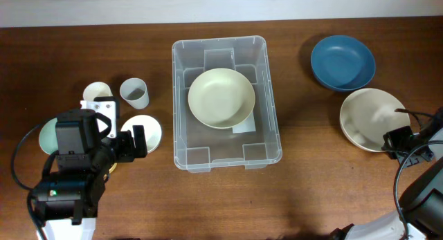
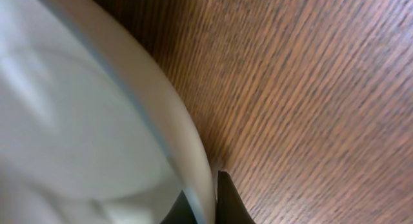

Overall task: Pack container
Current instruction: 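Grasp the second cream bowl and stack it into the container bowl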

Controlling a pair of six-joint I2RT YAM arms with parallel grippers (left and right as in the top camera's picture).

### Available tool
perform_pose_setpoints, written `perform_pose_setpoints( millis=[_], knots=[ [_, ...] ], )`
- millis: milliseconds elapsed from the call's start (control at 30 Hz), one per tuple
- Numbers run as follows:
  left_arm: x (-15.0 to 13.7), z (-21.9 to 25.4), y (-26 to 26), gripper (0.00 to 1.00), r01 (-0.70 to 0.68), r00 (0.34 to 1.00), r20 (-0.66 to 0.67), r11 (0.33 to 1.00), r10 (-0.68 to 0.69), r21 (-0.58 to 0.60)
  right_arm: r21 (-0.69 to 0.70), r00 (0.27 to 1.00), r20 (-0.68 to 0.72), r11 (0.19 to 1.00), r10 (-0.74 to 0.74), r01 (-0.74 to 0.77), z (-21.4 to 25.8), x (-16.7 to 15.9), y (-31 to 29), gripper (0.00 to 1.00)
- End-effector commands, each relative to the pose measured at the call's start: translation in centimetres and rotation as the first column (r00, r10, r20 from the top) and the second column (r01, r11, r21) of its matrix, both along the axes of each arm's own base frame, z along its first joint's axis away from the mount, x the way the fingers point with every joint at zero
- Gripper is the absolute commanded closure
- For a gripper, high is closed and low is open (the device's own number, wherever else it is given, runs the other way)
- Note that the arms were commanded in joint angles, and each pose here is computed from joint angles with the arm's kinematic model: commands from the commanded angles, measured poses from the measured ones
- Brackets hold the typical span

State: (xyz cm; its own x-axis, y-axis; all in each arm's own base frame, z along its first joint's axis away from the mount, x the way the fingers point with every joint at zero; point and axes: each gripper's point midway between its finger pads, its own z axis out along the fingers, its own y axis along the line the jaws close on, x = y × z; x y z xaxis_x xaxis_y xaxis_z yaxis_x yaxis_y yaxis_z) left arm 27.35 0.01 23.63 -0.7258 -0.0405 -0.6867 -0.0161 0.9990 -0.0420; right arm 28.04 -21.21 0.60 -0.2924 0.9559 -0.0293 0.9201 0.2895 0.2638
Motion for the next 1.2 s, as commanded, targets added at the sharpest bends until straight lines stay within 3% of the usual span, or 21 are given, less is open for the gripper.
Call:
perform_pose_setpoints(
  millis=[0, 233, 400, 567, 733, 933, 1033, 1167],
  knots=[
    [0.2, 0.9, 0.1, 0.0, -0.011, 1.0, 0.024, 1.0, 0.012, -0.006, 0.006, 0.999, -0.035, 1.0, 0.006, -0.006, -0.6, -0.6, 0.4, 0.96],
    [0.3, 0.9, 0.1, 0.0, -0.011, 1.0, 0.027, 1.0, 0.012, -0.006, -0.03, 1.0, 0.004, 0.999, 0.01, -0.01, 2.0, -0.4, 0.3, 0.96],
    [0.3, 0.9, 0.1, 0.0, -0.011, 1.0, 0.027, 1.0, 0.012, -0.006, -0.166, 0.987, 0.131, 0.984, 0.091, -0.069, 9.9, 0.4, -0.1, 0.96],
    [0.3, 0.9, 0.1, 0.0, -0.011, 1.0, 0.027, 1.0, 0.011, -0.006, -0.289, 0.925, 0.254, 0.935, 0.281, -0.204, 17.9, 1.9, 3.1, 0.96],
    [0.3, 0.9, 0.1, 0.0, -0.011, 1.0, 0.027, 1.0, 0.011, -0.006, -0.418, 0.776, 0.311, 0.813, 0.548, -0.406, 24.9, 4.8, 10.3, 0.96],
    [0.3, 0.9, 0.1, 0.0, -0.011, 1.0, 0.026, 1.0, 0.012, -0.006, -0.567, 0.503, 0.295, 0.572, 0.813, -0.593, 31.2, 8.9, 21.6, 0.96],
    [0.3, 0.9, 0.1, 0.0, -0.011, 1.0, 0.027, 1.0, 0.011, -0.006, -0.592, 0.398, 0.25, 0.464, 0.883, -0.658, 31.4, 10.4, 27.0, 0.96],
    [0.3, 0.9, 0.1, 0.0, -0.011, 1.0, 0.026, 1.0, 0.012, -0.006, -0.551, 0.257, 0.18, 0.314, 0.949, -0.773, 27.8, 13.2, 34.4, 0.96]
  ],
)
